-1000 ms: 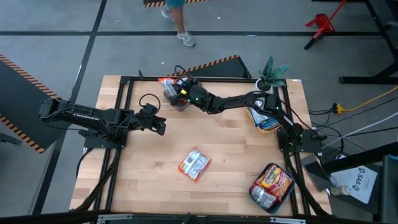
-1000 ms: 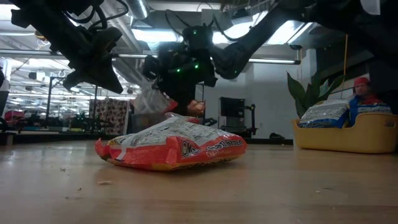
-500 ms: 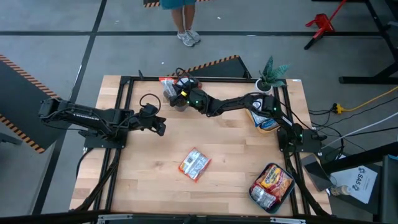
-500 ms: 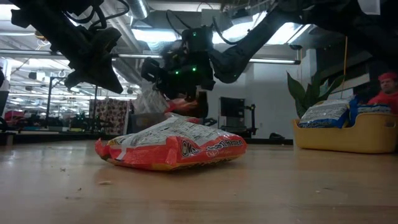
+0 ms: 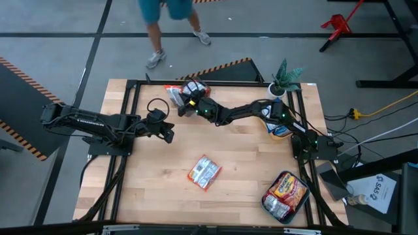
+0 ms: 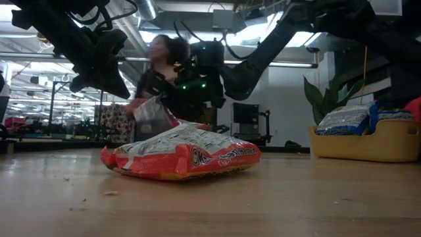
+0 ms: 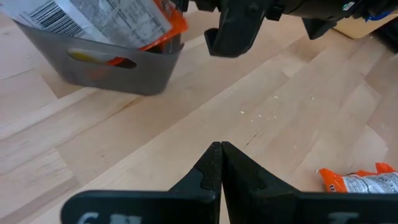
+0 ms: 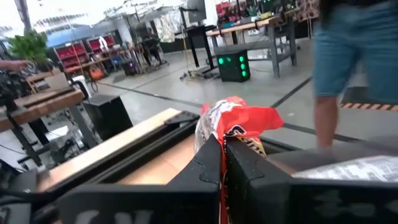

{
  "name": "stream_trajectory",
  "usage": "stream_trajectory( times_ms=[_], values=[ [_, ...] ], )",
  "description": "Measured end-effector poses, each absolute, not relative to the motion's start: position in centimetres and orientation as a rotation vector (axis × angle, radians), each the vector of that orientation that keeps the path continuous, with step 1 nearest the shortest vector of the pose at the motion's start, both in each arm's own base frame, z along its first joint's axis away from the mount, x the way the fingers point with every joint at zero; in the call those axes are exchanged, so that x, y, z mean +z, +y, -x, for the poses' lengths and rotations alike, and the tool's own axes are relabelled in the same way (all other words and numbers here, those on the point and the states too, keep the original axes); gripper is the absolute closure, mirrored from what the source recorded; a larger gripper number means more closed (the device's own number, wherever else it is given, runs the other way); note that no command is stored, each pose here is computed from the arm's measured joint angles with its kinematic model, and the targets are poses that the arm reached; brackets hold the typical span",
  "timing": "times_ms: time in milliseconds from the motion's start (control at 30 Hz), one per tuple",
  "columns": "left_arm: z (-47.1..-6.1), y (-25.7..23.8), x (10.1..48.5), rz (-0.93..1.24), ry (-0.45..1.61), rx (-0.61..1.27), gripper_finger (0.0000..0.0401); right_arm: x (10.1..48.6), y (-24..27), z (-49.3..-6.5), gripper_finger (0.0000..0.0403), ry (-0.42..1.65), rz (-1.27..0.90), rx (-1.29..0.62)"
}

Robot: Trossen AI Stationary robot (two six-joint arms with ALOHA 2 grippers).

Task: Sort Maruchan noodles
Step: Put the orange noodle pack into the gray bin

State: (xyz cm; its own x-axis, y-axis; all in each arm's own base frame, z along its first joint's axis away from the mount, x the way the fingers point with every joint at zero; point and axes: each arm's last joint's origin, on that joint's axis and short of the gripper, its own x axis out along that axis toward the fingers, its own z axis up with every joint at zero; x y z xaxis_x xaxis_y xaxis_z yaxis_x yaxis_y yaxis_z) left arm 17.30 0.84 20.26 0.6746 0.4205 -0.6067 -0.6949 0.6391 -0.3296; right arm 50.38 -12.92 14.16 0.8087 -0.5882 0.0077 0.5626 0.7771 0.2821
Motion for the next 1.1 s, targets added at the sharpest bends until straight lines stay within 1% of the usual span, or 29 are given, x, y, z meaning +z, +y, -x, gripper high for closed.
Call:
stream_trajectory(
  times_ms=[67,167,333,467,600,700,833,967,1100],
  values=[
    [-17.3,0.8,20.3,0.581,0.515,0.668,0.0401,14.0,-12.9,-50.4,0.0395,-0.076,-0.27,-0.615],
    [-17.3,0.8,20.3,0.57,0.517,0.666,0.0401,13.8,-12.7,-50.5,0.0372,-0.052,-0.27,-0.569],
    [-17.3,0.8,20.3,0.553,0.522,0.661,0.0401,13.2,-12.6,-50.5,0.0301,0.018,-0.269,-0.539],
    [-17.3,0.8,20.3,0.552,0.522,0.661,0.0401,12.9,-12.4,-50.6,0.0243,0.067,-0.276,-0.451],
    [-17.3,0.8,20.3,0.552,0.522,0.661,0.0401,12.3,-12.1,-50.6,0.0205,0.136,-0.283,-0.385],
    [-17.3,0.8,20.3,0.552,0.522,0.661,0.0401,13.1,-12.1,-50.4,0.0193,0.171,-0.289,-0.36],
    [-17.3,0.8,20.3,0.551,0.522,0.661,0.0401,15.1,-12.0,-49.9,0.0193,0.24,-0.245,-0.371],
    [-17.3,0.8,20.3,0.552,0.522,0.661,0.0401,18.0,-11.8,-49.0,0.0195,0.302,-0.177,-0.369],
    [-17.3,0.7,20.2,0.572,0.544,0.618,0.0401,21.1,-11.4,-47.3,0.0196,0.422,-0.139,-0.371]
  ],
)
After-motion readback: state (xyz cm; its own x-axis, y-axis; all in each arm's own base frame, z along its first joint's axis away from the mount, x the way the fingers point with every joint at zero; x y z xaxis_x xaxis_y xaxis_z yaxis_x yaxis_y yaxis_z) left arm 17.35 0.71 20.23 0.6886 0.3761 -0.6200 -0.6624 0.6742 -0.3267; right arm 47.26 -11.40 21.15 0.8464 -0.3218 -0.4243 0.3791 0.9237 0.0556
